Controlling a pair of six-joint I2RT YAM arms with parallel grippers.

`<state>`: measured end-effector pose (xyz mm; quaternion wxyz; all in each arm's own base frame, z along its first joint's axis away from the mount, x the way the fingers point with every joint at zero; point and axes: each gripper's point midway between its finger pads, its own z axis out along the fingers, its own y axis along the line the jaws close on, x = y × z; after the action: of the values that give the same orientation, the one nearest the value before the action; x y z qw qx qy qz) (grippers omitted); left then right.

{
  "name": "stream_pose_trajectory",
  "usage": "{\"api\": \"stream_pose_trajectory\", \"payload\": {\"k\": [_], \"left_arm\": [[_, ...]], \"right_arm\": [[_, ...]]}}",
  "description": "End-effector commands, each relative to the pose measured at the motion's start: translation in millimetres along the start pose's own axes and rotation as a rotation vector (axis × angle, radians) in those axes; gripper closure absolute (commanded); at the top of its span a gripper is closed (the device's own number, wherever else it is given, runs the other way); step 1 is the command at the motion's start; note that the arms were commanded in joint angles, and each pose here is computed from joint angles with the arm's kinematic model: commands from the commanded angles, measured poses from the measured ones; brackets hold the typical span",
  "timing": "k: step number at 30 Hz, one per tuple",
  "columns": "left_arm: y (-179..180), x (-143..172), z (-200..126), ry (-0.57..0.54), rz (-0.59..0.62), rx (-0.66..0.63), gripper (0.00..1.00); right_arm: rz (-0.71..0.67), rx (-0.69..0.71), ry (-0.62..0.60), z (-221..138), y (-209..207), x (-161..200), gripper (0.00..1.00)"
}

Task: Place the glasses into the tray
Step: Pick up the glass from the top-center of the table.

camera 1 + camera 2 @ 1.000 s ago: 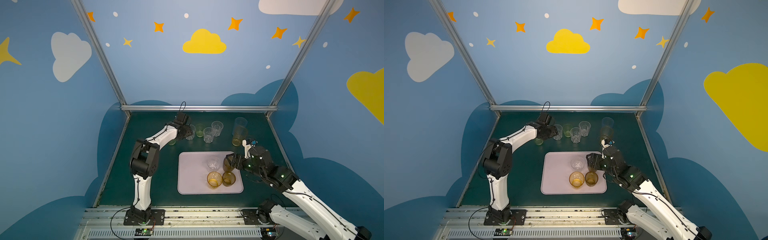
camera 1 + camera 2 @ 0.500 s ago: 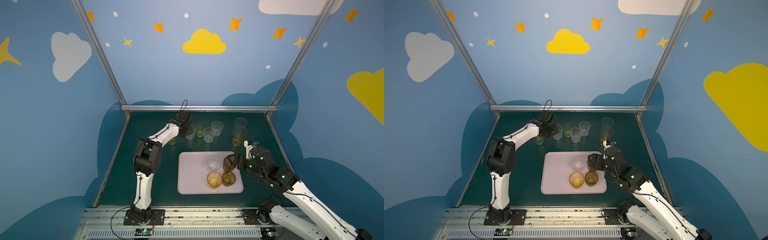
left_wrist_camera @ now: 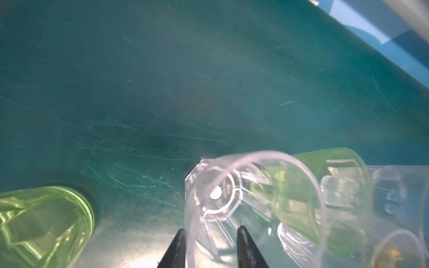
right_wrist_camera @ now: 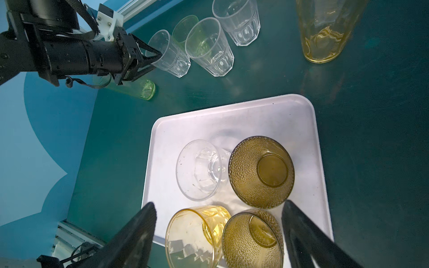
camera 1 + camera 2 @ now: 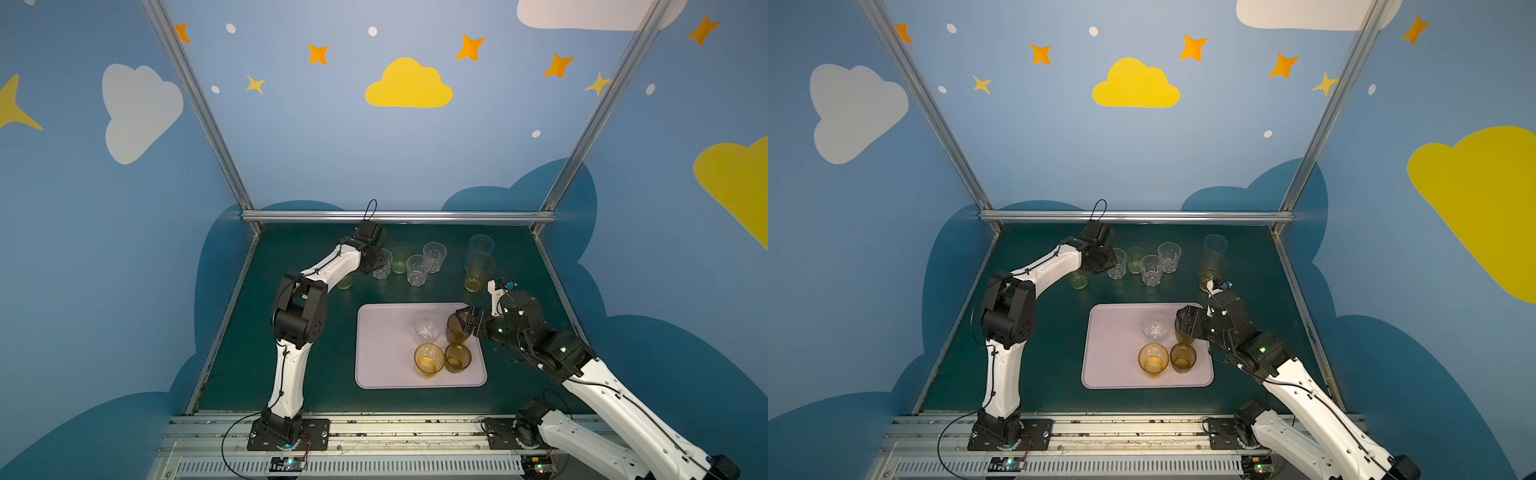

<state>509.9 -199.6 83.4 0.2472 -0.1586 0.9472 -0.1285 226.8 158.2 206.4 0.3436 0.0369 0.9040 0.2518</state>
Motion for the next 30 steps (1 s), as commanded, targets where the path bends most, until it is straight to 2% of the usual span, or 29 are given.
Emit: {"api": "stream_pose_trajectory", "payload": {"k": [1,15,23,30], "left_arm": [[5.7,-0.7,1.6,0.006,0.016,-0.036,0.68],[9.5,-3.4,-0.6,0.001,0.023,-0.065,0.7],[12.5,-3.4,0.4,0.008,0.024,-0.081,0.85],[12.5,-4.3,-3.9,0.005,0.031,-0.085,0.87]], "right_arm": [[-0.007,0.01,0.013,4.4,-4.0,2.9,0.16],[0.006,0.001,0.032,10.7,-3.6,2.6,0.16],[0.017,-0.002,0.032,10.9,-4.1,2.9,0.16],[0.023,-0.005,0.034,12.2,-4.2,3.1,0.16]]}}
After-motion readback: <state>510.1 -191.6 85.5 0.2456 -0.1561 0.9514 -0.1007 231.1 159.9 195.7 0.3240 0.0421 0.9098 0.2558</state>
